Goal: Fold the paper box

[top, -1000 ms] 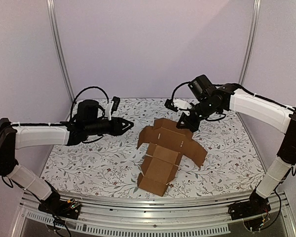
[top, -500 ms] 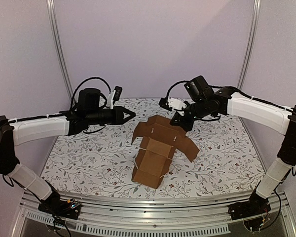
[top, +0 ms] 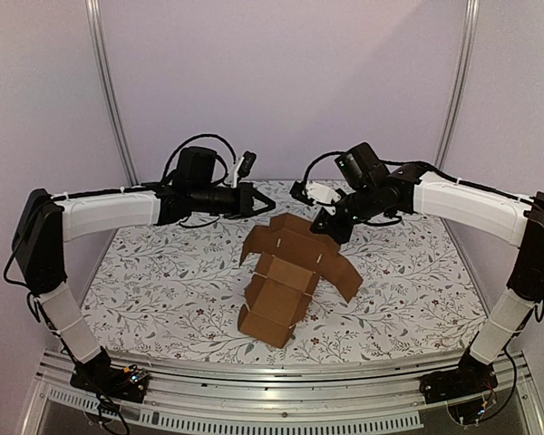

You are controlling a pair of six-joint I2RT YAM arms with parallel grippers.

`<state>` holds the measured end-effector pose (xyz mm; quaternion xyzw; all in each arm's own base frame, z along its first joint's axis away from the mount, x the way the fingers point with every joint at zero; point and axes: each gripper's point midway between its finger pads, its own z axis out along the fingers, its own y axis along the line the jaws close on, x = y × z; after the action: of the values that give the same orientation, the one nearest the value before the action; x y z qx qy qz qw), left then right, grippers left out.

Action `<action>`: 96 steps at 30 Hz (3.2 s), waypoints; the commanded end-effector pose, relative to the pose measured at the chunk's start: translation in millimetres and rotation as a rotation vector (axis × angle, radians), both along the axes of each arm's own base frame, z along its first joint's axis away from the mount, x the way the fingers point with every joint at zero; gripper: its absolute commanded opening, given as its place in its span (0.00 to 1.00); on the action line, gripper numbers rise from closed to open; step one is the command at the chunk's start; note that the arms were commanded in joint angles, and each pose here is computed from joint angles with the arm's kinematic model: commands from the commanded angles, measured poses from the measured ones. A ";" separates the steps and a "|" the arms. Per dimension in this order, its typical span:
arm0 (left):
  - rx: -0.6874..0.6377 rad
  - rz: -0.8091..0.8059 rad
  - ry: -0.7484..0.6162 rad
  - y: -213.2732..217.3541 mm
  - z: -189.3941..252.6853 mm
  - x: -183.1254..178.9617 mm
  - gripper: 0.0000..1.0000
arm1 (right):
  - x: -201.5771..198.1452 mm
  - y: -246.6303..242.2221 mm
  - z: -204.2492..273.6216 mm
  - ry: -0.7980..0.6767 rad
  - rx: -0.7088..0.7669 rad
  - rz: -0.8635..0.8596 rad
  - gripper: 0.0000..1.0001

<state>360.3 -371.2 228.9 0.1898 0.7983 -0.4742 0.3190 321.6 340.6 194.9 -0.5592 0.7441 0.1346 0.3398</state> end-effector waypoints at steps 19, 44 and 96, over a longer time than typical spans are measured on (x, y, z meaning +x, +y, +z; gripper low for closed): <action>0.078 -0.127 0.093 -34.5 -22.4 -33.1 0.00 | 5.0 5.7 -10.1 0.014 0.014 -0.052 0.00; 0.104 -0.053 0.087 -44.7 -28.8 -10.0 0.00 | 1.2 16.2 0.3 0.008 0.053 -0.092 0.00; 0.882 0.151 0.078 49.9 -195.1 4.9 0.00 | 34.3 -15.1 -87.7 0.547 0.121 -0.431 0.00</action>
<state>366.6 -320.2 37.3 0.2107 0.9492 -0.0889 0.2160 354.1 323.8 113.0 -0.3223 0.8971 0.2402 0.1835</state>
